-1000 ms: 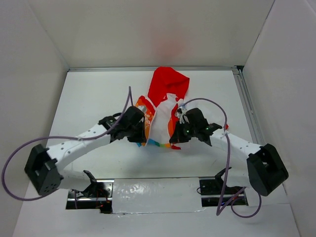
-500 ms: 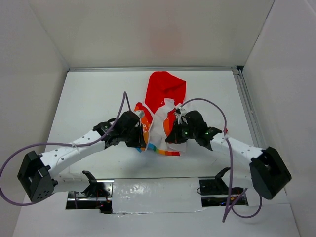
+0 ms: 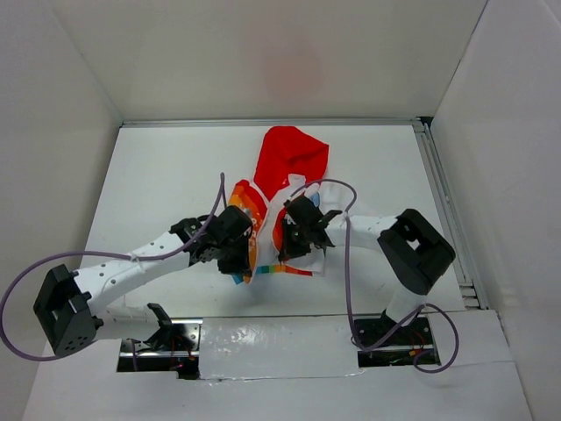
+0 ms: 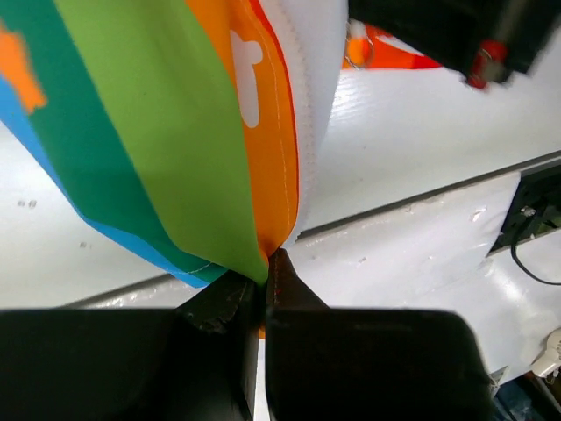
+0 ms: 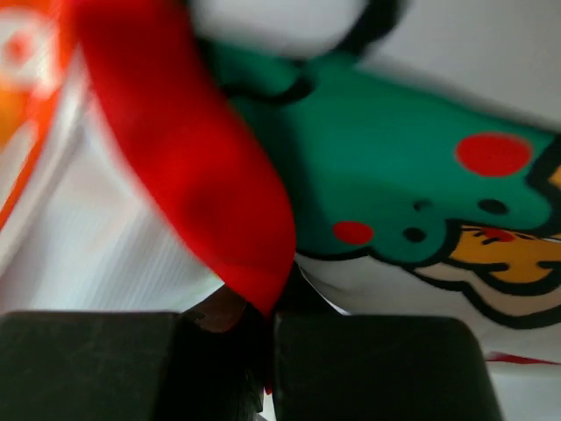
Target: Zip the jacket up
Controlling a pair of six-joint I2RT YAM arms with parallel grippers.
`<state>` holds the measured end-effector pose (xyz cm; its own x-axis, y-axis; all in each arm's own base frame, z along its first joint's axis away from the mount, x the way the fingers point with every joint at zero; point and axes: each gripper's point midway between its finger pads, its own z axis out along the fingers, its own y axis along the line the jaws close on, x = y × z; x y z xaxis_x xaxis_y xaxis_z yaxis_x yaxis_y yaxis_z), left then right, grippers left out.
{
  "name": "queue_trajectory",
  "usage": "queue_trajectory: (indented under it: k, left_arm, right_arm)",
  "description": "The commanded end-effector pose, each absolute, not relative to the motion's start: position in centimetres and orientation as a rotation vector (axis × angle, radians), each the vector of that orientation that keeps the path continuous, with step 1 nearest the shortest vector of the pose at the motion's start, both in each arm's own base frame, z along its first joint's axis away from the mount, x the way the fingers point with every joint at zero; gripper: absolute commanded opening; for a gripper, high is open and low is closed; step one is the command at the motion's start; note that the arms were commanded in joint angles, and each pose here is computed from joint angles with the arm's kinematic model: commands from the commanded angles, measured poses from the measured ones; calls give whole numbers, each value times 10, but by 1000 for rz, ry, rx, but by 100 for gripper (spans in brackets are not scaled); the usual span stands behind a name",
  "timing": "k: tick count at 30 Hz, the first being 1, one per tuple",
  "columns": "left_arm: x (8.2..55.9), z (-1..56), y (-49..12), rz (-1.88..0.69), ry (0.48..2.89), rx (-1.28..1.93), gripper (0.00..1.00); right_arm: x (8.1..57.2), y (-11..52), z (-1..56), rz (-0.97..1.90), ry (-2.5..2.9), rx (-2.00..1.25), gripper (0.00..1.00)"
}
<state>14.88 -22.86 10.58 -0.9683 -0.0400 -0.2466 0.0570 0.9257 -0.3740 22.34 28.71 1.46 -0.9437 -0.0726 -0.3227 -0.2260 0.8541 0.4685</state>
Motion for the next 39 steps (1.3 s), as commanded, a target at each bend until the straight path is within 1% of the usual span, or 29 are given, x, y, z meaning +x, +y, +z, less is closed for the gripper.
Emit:
queue_trajectory:
  k: [1, 3, 5, 7, 8, 9, 10, 11, 13, 16, 17, 19, 20, 21, 23, 25, 26, 27, 30, 34, 35, 36, 37, 38, 39]
  left_arm:
    - [145, 153, -228, -604, 2792, -68, 12]
    - [142, 169, -221, -609, 2768, -65, 17]
    - [141, 185, -221, -660, 2722, -63, 18]
    - [140, 187, -219, -683, 2698, -55, 18]
    - [143, 190, -221, -706, 2669, -48, 18]
    - [142, 187, -221, -704, 2674, -48, 14]
    - [142, 187, -220, -703, 2675, -55, 14]
    - [142, 186, -221, -705, 2680, -50, 11]
    - [143, 179, -221, -684, 2692, -44, 10]
    - [147, 172, -229, -705, 2691, -41, 9]
    - [149, 168, -233, -708, 2698, -27, 6]
    - [155, 160, -249, -782, 2673, 9, 4]
    - [154, 145, -252, -776, 2700, 14, 2]
    - [160, 144, -261, -818, 2674, 15, 2]
    - [160, 124, -266, -803, 2721, -12, 0]
    - [163, 103, -261, -712, 2778, -85, 0]
    - [162, 96, -259, -680, 2803, -101, 0]
    - [163, 86, -255, -622, 2833, -123, 0]
    - [157, 75, -245, -529, 2884, -186, 0]
    - [151, 73, -233, -498, 2881, -224, 0]
    - [149, 74, -231, -498, 2881, -227, 0]
    - [147, 71, -228, -491, 2883, -225, 0]
    - [146, 72, -227, -498, 2881, -227, 0]
    - [146, 73, -227, -505, 2875, -219, 0]
    - [146, 73, -227, -510, 2871, -219, 0]
  right_arm:
    - [228, 236, -28, 308, 2888, -43, 0]
    - [238, 220, -31, 195, 2909, 49, 0]
    - [239, 211, -39, 168, 2934, 111, 0]
    - [244, 201, -40, 187, 2939, 175, 0]
    - [246, 198, -39, 185, 2935, 198, 0]
    - [249, 193, -39, 178, 2932, 219, 0]
    - [258, 185, -36, 163, 2917, 263, 0]
    - [262, 182, -35, 155, 2911, 275, 0]
    - [275, 178, -30, 163, 2896, 269, 0]
    - [292, 188, -14, 233, 2817, 136, 0]
    - [293, 191, -9, 257, 2804, 96, 0]
    - [296, 202, 11, 314, 2745, 18, 0]
    - [295, 213, 28, 358, 2688, -40, 0]
    - [283, 219, 31, 399, 2686, -93, 0]
    - [268, 225, 44, 419, 2645, -148, 0]
    - [258, 224, 49, 404, 2621, -163, 0]
    - [250, 220, 52, 391, 2609, -156, 2]
    - [245, 219, 51, 390, 2610, -163, 11]
    - [235, 206, 42, 334, 2634, -123, 17]
    - [225, 197, 25, 253, 2678, -102, 19]
    - [224, 199, 25, 254, 2676, -109, 21]
    - [225, 201, 25, 258, 2672, -112, 28]
    - [225, 203, 27, 266, 2669, -121, 30]
    - [224, 203, 26, 261, 2676, -122, 35]
    - [227, 206, 29, 262, 2668, -123, 37]
